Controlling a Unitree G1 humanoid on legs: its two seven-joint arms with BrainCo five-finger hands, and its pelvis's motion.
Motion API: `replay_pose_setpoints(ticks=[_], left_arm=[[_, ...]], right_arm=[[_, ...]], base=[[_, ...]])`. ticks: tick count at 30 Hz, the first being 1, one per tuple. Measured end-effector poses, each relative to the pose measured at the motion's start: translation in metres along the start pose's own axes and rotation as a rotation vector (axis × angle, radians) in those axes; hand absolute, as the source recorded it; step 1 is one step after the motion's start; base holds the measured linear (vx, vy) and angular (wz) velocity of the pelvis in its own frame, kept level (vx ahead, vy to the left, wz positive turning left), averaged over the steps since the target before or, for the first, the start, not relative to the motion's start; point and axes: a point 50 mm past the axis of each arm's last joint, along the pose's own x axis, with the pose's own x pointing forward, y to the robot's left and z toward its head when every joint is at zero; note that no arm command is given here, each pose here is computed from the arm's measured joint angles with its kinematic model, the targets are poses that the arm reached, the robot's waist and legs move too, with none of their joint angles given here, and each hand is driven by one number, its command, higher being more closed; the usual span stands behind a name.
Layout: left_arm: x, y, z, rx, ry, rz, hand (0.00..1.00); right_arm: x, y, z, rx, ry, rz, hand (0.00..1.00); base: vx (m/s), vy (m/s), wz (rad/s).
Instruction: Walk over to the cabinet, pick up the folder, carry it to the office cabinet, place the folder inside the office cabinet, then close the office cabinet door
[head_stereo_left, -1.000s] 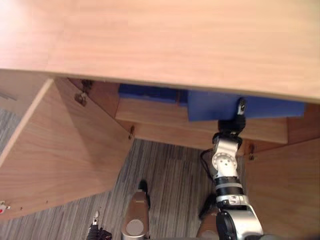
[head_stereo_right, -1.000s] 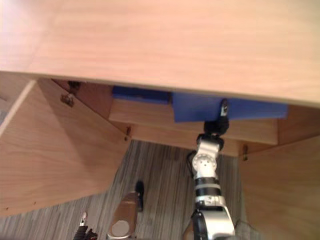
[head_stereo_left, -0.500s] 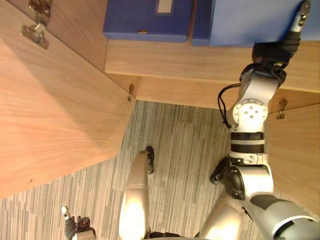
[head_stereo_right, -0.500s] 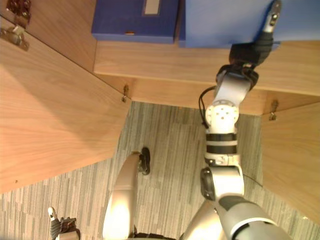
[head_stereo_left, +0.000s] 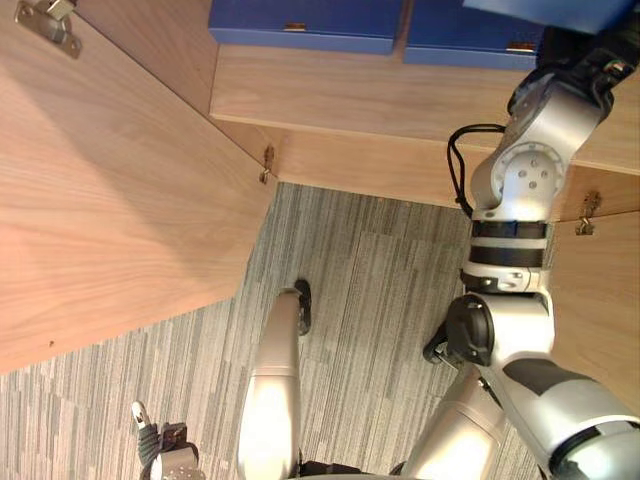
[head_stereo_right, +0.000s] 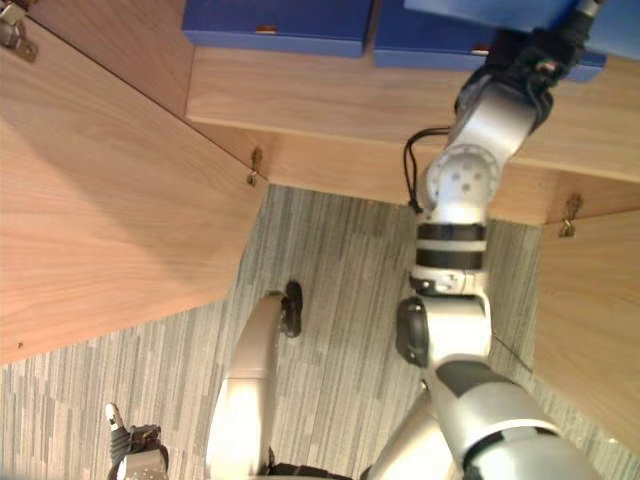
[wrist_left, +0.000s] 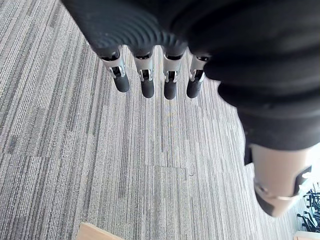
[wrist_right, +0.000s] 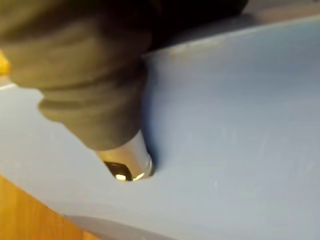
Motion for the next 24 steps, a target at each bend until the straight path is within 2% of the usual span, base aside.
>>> replay_pose_setpoints(ticks=[6, 19, 20, 24], left_arm=[[0.001, -0.009, -0.002, -0.01, 0.006, -0.016, 0.0], [0.006, -0.019, -0.006, -0.051, 0.017, -0.002, 0.0], [0.006, -0.02, -0.007, -0.051, 0.02, 0.0, 0.0], [0.006, -0.019, -0.008, -0.051, 0.026, 0.007, 0.0]], right_arm=[[0.011, -0.008, -0.012, 0.02, 0.035, -0.111, 1.0], [0.019, -0.036, -0.03, -0.095, 0.126, -0.277, 1.0], [0.019, -0.037, -0.031, -0.098, 0.128, -0.286, 0.0], [0.019, -0.037, -0.036, -0.106, 0.142, -0.302, 0.0]], base=[[0.02, 0.003, 0.05], [0.0, 0.005, 0.0], [0.0, 0.0, 0.0], [0.0, 0.008, 0.0]])
